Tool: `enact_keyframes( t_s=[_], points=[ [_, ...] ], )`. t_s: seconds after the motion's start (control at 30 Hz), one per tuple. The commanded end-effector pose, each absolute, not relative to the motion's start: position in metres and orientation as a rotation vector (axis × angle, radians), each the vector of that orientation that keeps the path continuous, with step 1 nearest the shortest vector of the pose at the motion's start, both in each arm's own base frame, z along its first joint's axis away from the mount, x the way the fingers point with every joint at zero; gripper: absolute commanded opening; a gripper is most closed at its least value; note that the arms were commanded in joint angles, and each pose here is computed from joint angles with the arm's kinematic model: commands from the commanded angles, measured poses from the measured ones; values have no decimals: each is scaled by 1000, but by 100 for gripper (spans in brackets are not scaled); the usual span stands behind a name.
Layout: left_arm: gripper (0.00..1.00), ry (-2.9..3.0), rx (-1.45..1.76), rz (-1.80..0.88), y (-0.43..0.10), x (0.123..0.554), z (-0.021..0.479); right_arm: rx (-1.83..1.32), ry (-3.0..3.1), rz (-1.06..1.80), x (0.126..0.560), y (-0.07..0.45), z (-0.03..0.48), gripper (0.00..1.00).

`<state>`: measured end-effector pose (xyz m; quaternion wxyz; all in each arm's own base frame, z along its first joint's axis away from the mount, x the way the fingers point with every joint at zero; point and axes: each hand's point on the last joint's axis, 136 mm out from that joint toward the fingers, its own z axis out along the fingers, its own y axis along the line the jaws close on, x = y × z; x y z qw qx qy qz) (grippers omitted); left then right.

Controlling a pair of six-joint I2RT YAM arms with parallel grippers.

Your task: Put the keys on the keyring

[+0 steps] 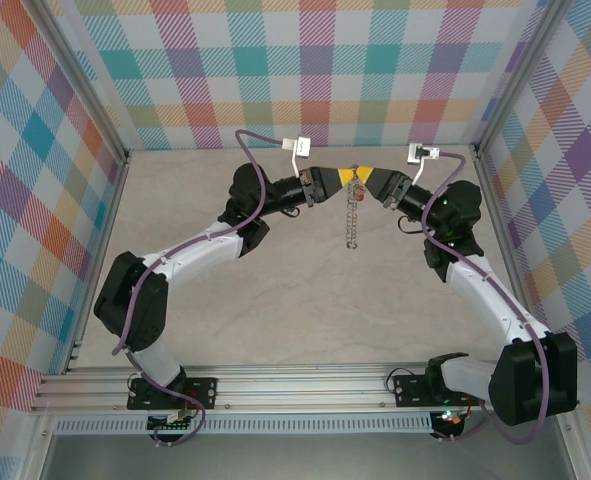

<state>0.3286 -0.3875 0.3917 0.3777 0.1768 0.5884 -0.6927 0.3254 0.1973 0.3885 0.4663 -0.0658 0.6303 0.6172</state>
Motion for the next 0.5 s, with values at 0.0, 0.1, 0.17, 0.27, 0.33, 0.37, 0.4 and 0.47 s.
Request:
enact_keyframes(
  t_s=[0.0,0.1,0.17,0.27,0.33,0.37,0.4,0.47],
  points=[
    [0,1418,455,-1766,-382,330,410,-205,1489,1518,320,200,405,25],
    [0,1419,456,-1764,-382,330,410,-207,1490,1521,320,200,405,24],
    [0,1419,456,-1764,-382,330,410,-209,1494,1525,320,201,404,26],
    [0,1419,455,-1764,-382,330,410,-211,1499,1530,320,203,403,27],
    [0,1419,455,-1763,-382,330,410,-212,1498,1531,320,203,403,27],
    [0,1421,454,-1764,-382,331,409,-216,1499,1533,320,204,403,26],
    [0,1420,454,-1763,-382,331,409,-216,1500,1534,320,205,403,26],
    [0,1419,454,-1764,-382,331,410,-218,1505,1537,321,205,403,26]
  ],
)
